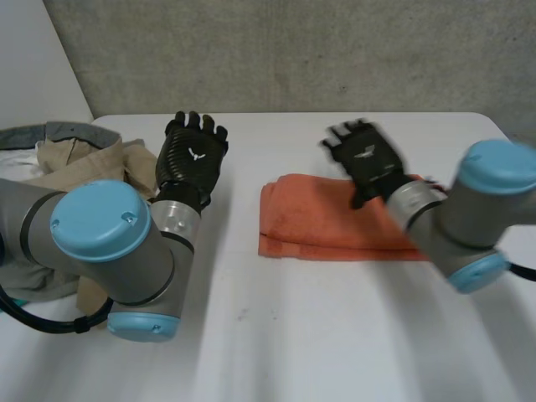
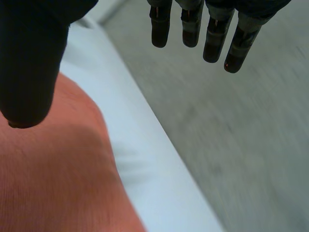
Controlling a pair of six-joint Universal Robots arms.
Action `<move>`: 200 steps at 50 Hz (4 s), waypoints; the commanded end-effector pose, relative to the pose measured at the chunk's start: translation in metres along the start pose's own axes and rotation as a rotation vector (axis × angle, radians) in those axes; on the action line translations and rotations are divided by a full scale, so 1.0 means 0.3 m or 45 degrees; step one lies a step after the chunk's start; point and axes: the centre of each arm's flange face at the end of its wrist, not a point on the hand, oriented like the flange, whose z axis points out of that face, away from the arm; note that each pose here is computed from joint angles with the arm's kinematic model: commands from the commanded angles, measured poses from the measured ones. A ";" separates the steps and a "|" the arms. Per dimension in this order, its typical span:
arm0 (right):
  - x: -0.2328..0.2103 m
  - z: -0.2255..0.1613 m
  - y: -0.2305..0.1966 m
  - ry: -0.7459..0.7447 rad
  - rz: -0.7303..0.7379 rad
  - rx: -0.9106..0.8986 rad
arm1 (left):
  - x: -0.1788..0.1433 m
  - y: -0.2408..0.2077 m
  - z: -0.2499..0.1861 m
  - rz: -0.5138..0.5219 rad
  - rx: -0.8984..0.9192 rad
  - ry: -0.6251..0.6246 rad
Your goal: Fold the laundry.
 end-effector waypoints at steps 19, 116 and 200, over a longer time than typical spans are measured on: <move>0.236 -0.183 0.336 0.140 0.165 -0.587 | 0.104 -0.072 -0.017 -0.019 0.083 0.074; -0.047 0.074 0.106 -0.055 0.625 -0.488 | 0.354 0.051 0.112 -0.514 -0.350 0.496; -0.099 0.042 0.209 -0.081 1.199 -0.473 | 0.101 -0.106 -0.017 -0.559 -0.170 0.453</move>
